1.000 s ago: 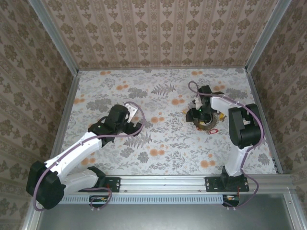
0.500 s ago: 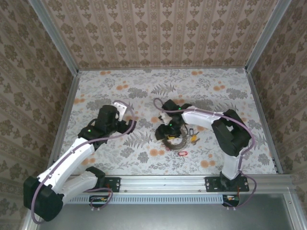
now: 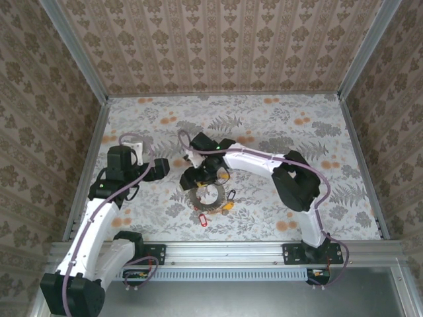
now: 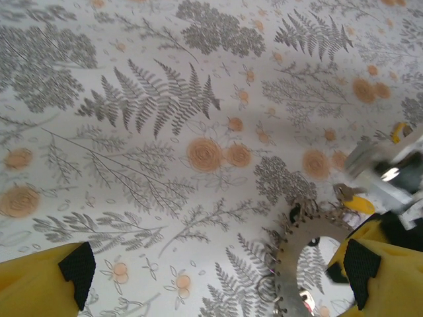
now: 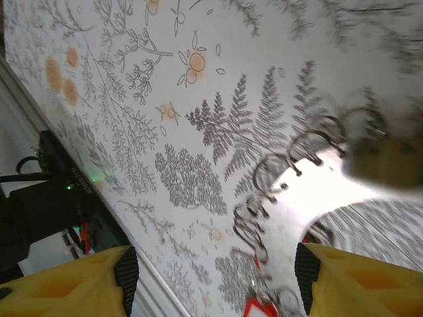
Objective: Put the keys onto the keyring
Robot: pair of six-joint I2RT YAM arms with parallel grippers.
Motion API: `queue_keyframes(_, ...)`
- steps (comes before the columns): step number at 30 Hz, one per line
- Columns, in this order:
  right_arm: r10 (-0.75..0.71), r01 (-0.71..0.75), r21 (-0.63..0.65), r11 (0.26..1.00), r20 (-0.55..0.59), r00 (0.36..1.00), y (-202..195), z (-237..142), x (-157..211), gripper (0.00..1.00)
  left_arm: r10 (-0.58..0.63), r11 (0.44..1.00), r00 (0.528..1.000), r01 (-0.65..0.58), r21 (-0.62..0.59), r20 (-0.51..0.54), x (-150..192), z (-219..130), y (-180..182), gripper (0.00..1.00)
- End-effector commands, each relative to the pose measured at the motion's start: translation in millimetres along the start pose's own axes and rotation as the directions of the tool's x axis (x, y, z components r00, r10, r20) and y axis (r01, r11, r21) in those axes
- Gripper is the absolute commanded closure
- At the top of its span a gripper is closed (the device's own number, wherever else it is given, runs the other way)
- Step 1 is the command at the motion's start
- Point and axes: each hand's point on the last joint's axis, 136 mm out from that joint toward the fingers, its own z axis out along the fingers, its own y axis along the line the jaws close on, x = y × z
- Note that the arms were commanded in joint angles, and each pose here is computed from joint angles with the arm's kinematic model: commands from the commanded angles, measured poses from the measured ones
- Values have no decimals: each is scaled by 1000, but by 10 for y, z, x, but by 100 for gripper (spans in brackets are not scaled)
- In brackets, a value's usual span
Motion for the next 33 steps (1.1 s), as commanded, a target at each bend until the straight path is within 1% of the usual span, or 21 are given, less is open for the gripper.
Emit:
queue_keyframes(1, 60, -66, 64, 996, 91, 994, -250, -557, -19, 34, -74, 994, 994, 79, 72, -76, 183, 57, -88, 0)
queue_keyframes(3, 78, -95, 114, 989, 144, 986, -448, -771, -5, 35, -94, 989, 992, 103, 104, -87, 220, 93, -128, 0)
queue_keyframes(5, 73, -104, 159, 982, 186, 980, -614, -911, 22, 39, -150, 979, 982, 164, 123, -114, 300, 156, -144, 1)
queue_keyframes(8, 14, -54, 203, 978, 195, 981, -667, -930, 31, 46, -240, 952, 952, 269, 149, -190, 457, 259, -186, 8)
queue_keyframes(11, -95, 51, 237, 970, 181, 979, -572, -774, -15, 57, -321, 925, 915, 358, 126, -245, 576, 310, -166, 13)
queue_keyframes(13, -173, 126, 270, 955, 157, 972, -482, -638, -55, 61, -358, 913, 896, 395, 103, -265, 604, 297, -136, 16)
queue_keyframes(15, -218, 175, 291, 941, 123, 968, -404, -500, -107, 65, -404, 898, 870, 436, 59, -284, 631, 265, -59, 18)
queue_keyframes(17, -241, 200, 318, 927, 96, 966, -358, -363, -173, 68, -468, 873, 835, 488, -7, -290, 652, 221, 83, 21)
queue_keyframes(20, -263, 227, 323, 919, 69, 962, -263, -170, -217, 72, -563, 813, 782, 581, -13, -269, 629, 185, 236, 23)
queue_keyframes(23, -311, 280, 355, 892, 34, 950, -167, -23, -243, 74, -649, 742, 722, 671, 11, -239, 618, 180, 380, 23)
queue_keyframes(24, -325, 294, 371, 881, 20, 946, -159, 24, -248, 74, -664, 723, 707, 690, 30, -242, 621, 174, 392, 23)
queue_keyframes(25, -334, 308, 386, 869, 0, 942, -151, 69, -256, 76, -674, 717, 701, 696, 21, -232, 644, 174, 455, 23)
queue_keyframes(28, -347, 338, 414, 845, -56, 936, -151, 171, -271, 77, -676, 730, 709, 682, -47, -200, 714, 164, 636, 23)
queue_keyframes(33, -342, 362, 447, 818, -127, 931, -186, 290, -227, 78, -683, 723, 704, 690, -42, -196, 713, 199, 691, 22)
